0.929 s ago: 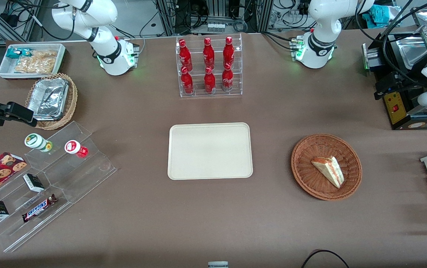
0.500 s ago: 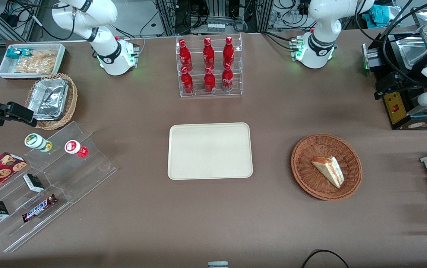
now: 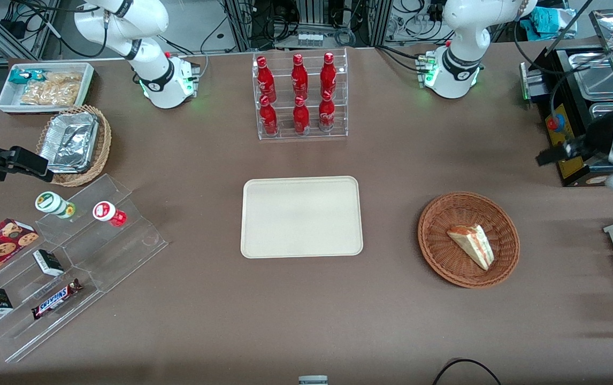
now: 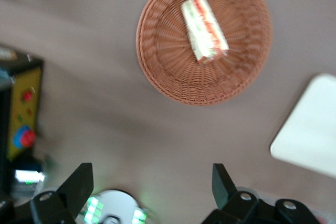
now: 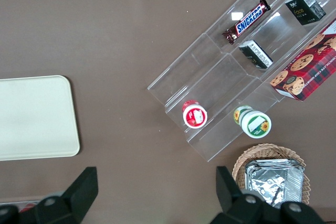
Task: Place sandwich from basket to tray
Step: 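Lower the open left gripper onto the wrapped sandwich in the basket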
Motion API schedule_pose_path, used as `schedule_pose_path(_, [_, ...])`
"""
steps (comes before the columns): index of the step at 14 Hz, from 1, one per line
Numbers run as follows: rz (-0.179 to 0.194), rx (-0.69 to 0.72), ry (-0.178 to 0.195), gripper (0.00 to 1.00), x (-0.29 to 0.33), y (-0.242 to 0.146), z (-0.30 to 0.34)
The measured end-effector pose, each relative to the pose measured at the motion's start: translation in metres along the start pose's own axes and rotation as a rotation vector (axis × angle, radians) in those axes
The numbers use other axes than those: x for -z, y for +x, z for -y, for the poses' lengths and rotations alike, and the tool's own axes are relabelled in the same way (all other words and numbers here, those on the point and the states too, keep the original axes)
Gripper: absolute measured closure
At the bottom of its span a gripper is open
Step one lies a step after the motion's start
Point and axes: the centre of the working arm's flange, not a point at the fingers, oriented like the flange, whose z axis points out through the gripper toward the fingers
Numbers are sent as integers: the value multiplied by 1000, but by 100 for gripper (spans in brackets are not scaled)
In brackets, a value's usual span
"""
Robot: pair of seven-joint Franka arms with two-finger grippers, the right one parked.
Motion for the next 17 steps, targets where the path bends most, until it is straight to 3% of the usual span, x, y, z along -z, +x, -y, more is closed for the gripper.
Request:
schedule_pose_path(2, [28,123,24,0,-42,26,-23])
schedule_pose_path(4, [26,210,47,0,-80,47,-44])
schedule_pose_path(6, [13,281,42,0,-113,67,-58])
schedule_pose_path(11, [-82,416,19,0,-182,107,-93])
schedule_pose_path(17, [-61,420,20,0,-240,119,-100])
